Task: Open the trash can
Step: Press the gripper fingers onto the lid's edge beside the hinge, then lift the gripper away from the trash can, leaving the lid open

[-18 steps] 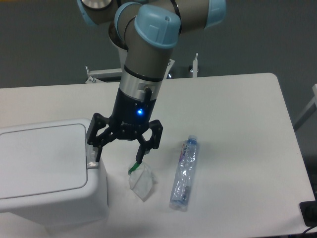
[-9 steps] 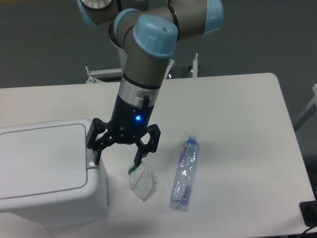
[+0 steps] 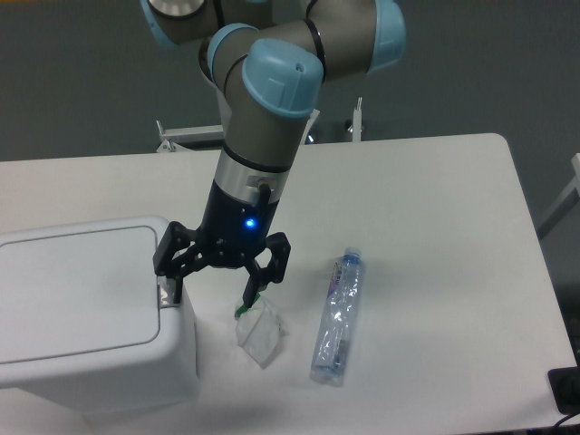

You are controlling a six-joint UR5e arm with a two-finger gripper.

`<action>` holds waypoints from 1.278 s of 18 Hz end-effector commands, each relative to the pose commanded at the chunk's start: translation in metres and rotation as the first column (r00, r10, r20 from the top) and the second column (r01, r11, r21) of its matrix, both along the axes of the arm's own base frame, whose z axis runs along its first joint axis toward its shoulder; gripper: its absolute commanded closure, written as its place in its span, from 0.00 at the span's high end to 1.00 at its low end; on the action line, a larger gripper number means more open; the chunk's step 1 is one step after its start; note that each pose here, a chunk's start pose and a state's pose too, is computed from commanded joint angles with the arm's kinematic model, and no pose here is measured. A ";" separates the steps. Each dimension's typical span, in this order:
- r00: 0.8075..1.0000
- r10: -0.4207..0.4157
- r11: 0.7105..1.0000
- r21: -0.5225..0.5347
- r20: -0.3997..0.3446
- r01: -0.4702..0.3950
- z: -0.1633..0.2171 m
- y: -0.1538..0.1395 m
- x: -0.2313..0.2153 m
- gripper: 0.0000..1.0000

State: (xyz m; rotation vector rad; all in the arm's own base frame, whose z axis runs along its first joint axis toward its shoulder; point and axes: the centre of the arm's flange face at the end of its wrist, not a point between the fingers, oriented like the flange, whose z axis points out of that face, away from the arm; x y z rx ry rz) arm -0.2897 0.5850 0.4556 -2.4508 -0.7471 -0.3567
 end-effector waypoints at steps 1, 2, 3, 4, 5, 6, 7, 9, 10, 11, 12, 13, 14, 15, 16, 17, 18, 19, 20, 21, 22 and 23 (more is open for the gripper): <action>1.000 0.001 1.000 0.006 -0.004 -0.001 0.001 0.000 0.000 1.00; 1.000 0.001 1.000 0.007 -0.005 -0.001 0.000 0.001 -0.001 1.00; 1.000 0.001 1.000 0.006 -0.004 -0.001 -0.001 0.000 0.000 1.00; 1.000 0.001 1.000 0.004 -0.003 -0.001 -0.002 0.000 0.000 1.00; 1.000 0.001 1.000 0.003 -0.002 -0.001 -0.003 0.000 0.000 1.00; 1.000 0.000 1.000 0.005 -0.004 0.000 -0.002 0.000 0.000 1.00; 1.000 0.000 1.000 0.005 -0.004 0.000 -0.002 0.000 0.000 1.00; 1.000 -0.002 1.000 0.001 -0.001 0.002 -0.004 0.001 0.001 1.00; 1.000 0.000 1.000 0.002 -0.001 0.000 -0.004 0.001 0.000 1.00; 1.000 -0.001 1.000 0.004 -0.001 0.001 -0.002 0.001 0.000 1.00; 1.000 0.002 1.000 0.010 -0.003 -0.002 0.002 0.002 0.000 1.00; 1.000 0.002 0.999 0.043 -0.030 -0.001 0.012 0.003 -0.001 1.00; 0.998 0.001 0.997 0.074 -0.066 0.004 0.028 0.004 -0.003 1.00; 0.996 0.006 0.996 0.092 -0.084 0.002 0.041 0.005 -0.007 1.00; 0.995 0.015 0.994 0.107 -0.099 -0.005 0.053 0.004 -0.013 1.00; 0.992 0.033 0.991 0.129 -0.123 -0.017 0.068 0.002 -0.024 1.00; 0.988 0.059 0.990 0.137 -0.141 -0.040 0.076 -0.006 -0.039 1.00; 0.978 0.110 0.987 0.133 -0.179 -0.087 0.084 -0.020 -0.065 1.00; 0.970 0.141 0.984 0.132 -0.200 -0.116 0.090 -0.029 -0.079 1.00; 0.961 0.170 0.981 0.127 -0.219 -0.144 0.092 -0.038 -0.093 1.00; 0.945 0.204 0.977 0.112 -0.255 -0.181 0.092 -0.058 -0.119 1.00; 0.932 0.220 0.975 0.093 -0.289 -0.201 0.091 -0.073 -0.135 1.00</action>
